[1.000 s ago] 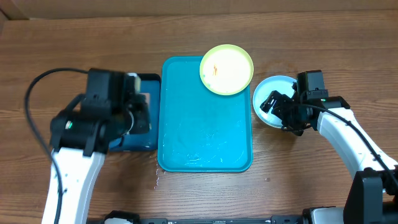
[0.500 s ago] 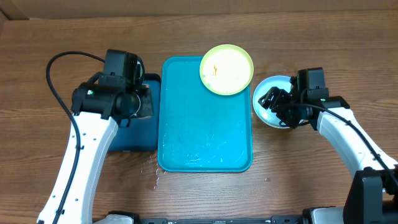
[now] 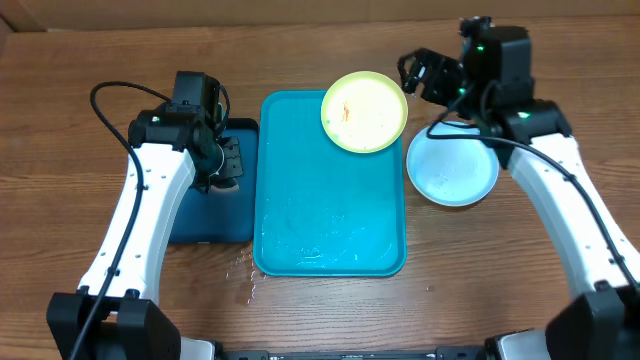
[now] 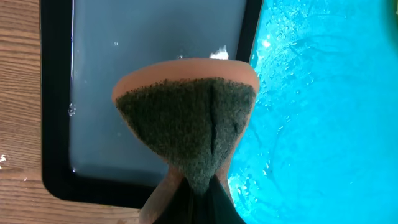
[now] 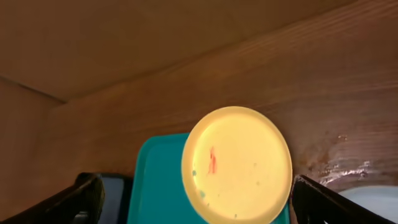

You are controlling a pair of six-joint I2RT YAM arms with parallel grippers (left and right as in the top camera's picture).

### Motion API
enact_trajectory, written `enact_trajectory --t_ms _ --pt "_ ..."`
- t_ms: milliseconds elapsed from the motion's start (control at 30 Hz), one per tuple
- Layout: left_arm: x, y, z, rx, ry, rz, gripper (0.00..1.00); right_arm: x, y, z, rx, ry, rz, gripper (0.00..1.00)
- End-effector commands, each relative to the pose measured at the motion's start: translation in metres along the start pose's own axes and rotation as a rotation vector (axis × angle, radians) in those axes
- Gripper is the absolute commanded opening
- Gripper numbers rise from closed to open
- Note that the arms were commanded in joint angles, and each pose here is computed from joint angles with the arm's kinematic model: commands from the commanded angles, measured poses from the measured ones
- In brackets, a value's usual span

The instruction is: Clean dirty plates on tray and stack at the side

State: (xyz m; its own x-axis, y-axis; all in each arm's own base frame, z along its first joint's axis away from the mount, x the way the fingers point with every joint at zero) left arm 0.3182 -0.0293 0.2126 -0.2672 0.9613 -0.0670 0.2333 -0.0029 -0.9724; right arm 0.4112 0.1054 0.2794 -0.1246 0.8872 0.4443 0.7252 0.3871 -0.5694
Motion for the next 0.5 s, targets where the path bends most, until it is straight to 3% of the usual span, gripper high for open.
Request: enact_trajectory --t_ms 0,167,233,300,333,367,467 --pt "0.0 -0.001 0.001 0.0 0.002 0.013 0.04 -0.018 0.041 0.017 0.039 -0.05 0.121 0.94" --pt "0.001 -0.001 0.003 0.01 0.025 0.005 0.04 -0.039 0.087 0.035 0.075 -0.046 0.162 0.9" --pt "0.002 -0.001 0.003 0.011 0.028 0.001 0.04 -0.044 0.096 0.042 0.096 -0.043 0.177 0.8" --pt "0.002 -0.001 0.003 0.009 0.028 -0.002 0.04 -0.052 0.102 0.046 0.098 -0.043 0.21 0.55" --pt "0.002 -0.001 0.003 0.008 0.028 -0.002 0.04 -0.055 0.105 0.048 0.098 -0.043 0.227 0.48" --pt "0.002 -0.001 0.003 0.008 0.028 -0.002 0.04 -0.058 0.108 0.05 0.102 -0.043 0.242 0.43" --pt "0.002 -0.001 0.003 0.009 0.028 -0.002 0.04 -0.066 0.119 0.061 0.135 -0.039 0.263 0.44"
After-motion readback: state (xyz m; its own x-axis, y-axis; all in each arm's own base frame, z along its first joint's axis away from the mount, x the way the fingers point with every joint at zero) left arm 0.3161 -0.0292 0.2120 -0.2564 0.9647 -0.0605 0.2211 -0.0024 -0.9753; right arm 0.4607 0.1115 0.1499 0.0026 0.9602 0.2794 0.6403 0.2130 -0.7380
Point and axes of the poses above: each gripper's point midway between its finger pads, its own y axis out along the fingers, its own x axis along the line the jaws close on, z = x × y, the point moved 7 cm from there along -y, back along the fingers, and after that the axes turned 6 degrees about -y, right-handed, at the moved point
